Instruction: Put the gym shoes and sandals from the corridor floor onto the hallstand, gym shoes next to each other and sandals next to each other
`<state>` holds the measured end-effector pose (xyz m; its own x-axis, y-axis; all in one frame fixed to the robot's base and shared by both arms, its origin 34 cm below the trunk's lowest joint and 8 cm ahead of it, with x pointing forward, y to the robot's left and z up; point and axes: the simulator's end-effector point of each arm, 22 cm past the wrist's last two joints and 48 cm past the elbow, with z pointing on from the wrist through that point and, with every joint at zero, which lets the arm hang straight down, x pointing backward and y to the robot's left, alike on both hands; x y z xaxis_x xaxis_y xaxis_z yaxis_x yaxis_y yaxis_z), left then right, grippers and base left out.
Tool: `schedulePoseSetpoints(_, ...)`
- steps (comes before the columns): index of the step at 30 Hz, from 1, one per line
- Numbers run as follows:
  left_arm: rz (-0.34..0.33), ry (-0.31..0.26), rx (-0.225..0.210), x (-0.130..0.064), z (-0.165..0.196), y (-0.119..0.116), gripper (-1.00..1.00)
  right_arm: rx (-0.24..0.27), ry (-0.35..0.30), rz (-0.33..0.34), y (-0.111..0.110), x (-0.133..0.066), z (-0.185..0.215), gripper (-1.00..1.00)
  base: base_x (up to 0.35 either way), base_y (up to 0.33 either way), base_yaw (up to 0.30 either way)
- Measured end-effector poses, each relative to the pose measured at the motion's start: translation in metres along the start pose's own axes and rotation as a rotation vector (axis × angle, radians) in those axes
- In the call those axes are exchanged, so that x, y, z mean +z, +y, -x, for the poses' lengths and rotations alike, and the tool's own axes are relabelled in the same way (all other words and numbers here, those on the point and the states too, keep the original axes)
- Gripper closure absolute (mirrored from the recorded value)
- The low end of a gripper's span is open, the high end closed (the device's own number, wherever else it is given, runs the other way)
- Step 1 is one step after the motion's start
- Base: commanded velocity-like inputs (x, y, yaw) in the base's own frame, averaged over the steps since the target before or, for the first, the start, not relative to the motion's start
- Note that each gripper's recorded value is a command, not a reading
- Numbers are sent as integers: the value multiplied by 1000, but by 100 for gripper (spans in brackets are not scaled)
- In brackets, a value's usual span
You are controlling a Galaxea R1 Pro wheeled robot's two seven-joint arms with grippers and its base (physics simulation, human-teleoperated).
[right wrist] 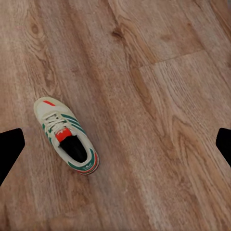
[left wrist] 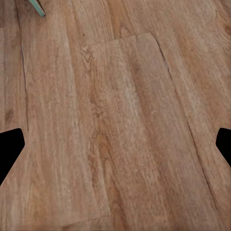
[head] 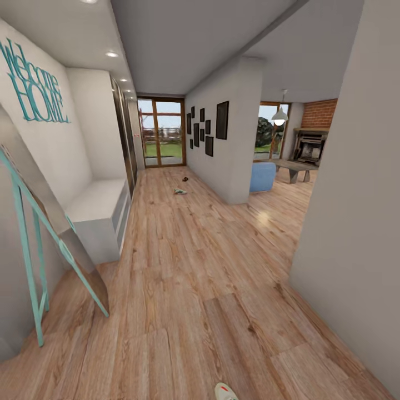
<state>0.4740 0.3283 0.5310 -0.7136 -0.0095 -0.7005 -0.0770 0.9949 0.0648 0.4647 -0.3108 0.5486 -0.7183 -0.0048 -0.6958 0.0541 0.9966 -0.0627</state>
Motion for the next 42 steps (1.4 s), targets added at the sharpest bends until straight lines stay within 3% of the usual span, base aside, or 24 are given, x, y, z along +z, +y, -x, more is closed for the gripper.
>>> schedulePoseSetpoints(42, -1, -1, 1, 0, 0, 0, -100, -5, -2, 0, -2, 0, 1, -100, 0, -29, 2)
